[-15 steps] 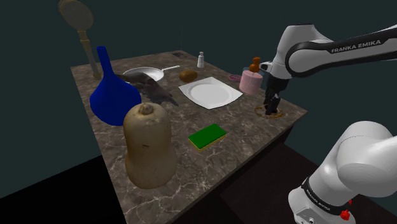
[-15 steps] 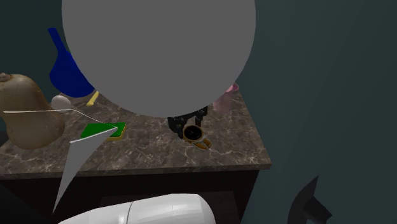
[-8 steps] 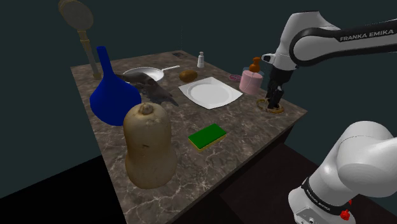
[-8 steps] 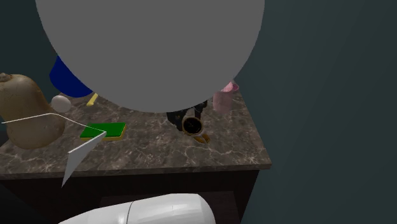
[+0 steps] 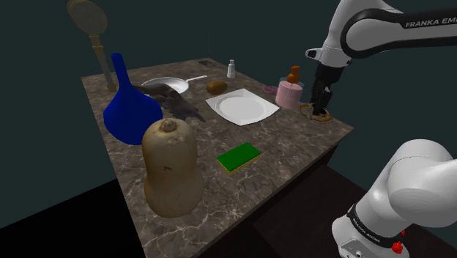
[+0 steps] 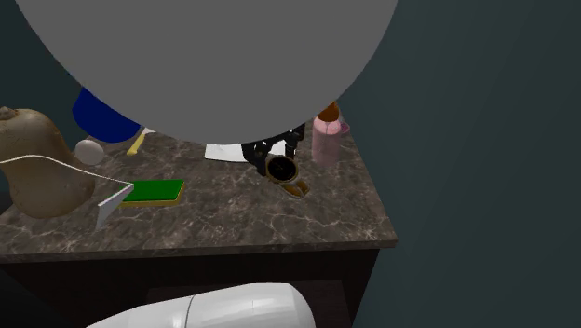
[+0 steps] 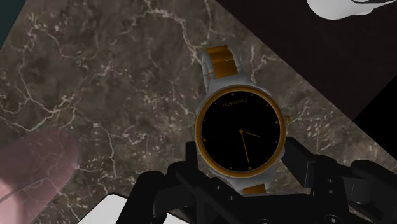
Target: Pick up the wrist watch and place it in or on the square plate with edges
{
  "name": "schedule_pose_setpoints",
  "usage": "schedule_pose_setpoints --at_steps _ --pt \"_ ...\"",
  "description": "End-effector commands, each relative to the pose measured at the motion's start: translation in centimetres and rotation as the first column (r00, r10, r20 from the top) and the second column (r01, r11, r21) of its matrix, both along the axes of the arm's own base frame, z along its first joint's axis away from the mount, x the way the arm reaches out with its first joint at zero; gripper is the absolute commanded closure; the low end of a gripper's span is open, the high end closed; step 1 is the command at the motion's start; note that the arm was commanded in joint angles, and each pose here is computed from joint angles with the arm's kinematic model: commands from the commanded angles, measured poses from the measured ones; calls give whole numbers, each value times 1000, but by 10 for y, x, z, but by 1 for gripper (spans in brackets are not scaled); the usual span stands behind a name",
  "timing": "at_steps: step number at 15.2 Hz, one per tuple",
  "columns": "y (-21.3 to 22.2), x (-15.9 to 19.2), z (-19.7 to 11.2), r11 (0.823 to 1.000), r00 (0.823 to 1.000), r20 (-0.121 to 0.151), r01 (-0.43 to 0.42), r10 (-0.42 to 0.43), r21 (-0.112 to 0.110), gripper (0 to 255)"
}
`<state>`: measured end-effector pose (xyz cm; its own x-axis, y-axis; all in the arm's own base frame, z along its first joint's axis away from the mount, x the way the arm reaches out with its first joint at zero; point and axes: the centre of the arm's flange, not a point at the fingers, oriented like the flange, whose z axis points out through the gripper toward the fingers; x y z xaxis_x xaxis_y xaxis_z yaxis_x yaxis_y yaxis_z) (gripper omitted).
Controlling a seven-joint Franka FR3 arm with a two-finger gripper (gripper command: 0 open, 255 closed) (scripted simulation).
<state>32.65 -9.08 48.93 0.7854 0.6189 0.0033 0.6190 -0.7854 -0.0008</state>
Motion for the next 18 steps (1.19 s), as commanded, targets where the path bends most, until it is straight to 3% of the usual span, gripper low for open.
schedule_pose_setpoints --at_steps 1,2,18 --pt "0 1 10 1000 1000 0 0 0 0 255" --pt "0 1 12 1000 1000 0 0 0 0 255" --pt "55 204 27 1000 1000 0 0 0 0 255"
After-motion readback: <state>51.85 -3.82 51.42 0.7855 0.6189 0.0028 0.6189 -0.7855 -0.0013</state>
